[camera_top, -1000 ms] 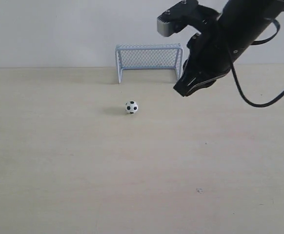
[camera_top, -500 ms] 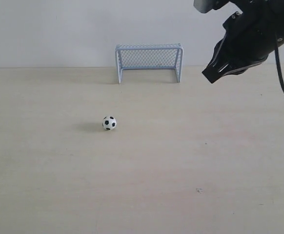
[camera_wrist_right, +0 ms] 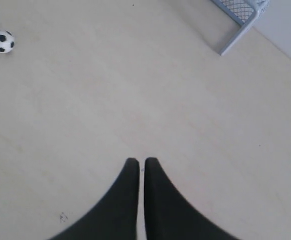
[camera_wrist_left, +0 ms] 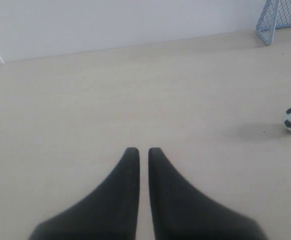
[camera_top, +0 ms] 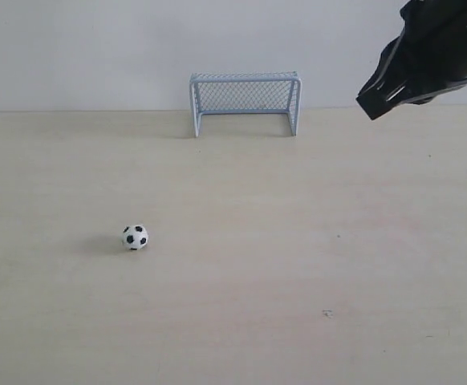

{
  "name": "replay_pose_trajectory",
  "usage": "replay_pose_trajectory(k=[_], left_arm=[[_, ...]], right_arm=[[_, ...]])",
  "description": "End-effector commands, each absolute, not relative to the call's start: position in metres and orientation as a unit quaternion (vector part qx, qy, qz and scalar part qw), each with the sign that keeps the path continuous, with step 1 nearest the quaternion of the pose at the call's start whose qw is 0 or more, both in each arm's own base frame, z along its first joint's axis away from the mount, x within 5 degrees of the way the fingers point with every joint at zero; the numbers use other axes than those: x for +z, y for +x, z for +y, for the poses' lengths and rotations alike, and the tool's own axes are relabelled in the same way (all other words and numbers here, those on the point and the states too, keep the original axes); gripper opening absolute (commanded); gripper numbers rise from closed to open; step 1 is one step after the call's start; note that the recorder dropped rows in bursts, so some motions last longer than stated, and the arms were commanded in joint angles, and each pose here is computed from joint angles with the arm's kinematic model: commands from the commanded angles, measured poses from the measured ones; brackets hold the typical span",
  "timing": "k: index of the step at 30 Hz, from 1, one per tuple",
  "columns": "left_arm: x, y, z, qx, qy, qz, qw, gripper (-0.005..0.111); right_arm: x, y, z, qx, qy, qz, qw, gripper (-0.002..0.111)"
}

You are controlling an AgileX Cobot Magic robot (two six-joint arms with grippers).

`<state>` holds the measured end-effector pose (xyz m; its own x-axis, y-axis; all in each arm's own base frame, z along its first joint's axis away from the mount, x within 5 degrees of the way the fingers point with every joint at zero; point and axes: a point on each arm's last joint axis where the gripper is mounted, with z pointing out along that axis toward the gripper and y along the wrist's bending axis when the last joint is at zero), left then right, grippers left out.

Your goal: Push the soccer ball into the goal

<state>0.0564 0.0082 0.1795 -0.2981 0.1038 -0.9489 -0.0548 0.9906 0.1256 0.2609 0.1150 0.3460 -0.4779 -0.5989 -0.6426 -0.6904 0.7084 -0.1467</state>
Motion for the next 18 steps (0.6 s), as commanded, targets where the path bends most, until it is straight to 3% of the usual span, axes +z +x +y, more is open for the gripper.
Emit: replay_pose_trajectory(k=[1, 9, 18], left_arm=[[0.181, 0.057, 0.008, 0.062, 0.015, 0.802, 0.594, 0.006], [0.181, 0.057, 0.008, 0.062, 0.015, 0.802, 0.594, 0.006], [0.181, 0.057, 0.008, 0.062, 0.015, 0.802, 0.594, 0.006]], right_arm=[[0.356, 0.252, 0.107, 0.052, -0.365, 0.858, 0.359, 0.000], [0.371, 0.234, 0.096, 0.035, -0.350, 0.854, 0.382, 0.000], [0.352, 0.203, 0.080, 0.030, -0.305, 0.849, 0.431, 0.000]])
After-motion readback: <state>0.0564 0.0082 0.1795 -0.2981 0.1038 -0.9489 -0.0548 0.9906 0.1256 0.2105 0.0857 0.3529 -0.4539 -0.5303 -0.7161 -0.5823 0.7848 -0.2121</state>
